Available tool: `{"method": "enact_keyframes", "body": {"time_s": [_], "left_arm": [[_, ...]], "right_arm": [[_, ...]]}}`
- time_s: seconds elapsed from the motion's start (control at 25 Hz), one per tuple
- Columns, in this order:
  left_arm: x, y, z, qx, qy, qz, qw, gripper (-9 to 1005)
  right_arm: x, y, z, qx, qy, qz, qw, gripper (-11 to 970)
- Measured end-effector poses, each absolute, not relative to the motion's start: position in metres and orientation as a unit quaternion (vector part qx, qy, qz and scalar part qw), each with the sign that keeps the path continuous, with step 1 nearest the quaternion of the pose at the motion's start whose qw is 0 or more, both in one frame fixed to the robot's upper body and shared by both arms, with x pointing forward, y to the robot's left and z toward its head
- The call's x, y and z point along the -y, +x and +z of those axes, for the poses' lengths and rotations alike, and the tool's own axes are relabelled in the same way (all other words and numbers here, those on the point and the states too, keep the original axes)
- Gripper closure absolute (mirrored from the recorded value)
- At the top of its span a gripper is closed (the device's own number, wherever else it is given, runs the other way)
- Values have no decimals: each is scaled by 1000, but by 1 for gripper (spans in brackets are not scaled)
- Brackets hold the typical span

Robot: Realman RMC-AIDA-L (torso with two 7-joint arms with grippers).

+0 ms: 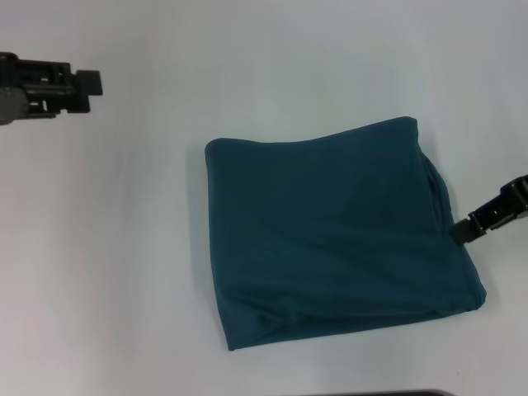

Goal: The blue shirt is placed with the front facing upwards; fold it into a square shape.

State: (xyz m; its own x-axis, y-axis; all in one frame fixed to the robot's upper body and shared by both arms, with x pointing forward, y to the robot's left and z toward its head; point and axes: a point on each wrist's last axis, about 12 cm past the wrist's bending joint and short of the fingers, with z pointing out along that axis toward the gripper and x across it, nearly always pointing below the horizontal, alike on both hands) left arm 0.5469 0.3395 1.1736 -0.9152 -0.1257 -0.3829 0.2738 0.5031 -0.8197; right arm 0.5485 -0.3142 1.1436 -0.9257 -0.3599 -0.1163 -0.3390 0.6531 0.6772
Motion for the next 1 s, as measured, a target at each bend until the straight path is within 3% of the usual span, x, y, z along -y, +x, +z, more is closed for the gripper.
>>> {"method": "enact_keyframes", "body": {"time_s": [1.0], "left_arm": [[-345,545,1174,-841,34,-498,206,488]], "right_arm": [[286,548,1111,914,197,-350,55,643]]}}
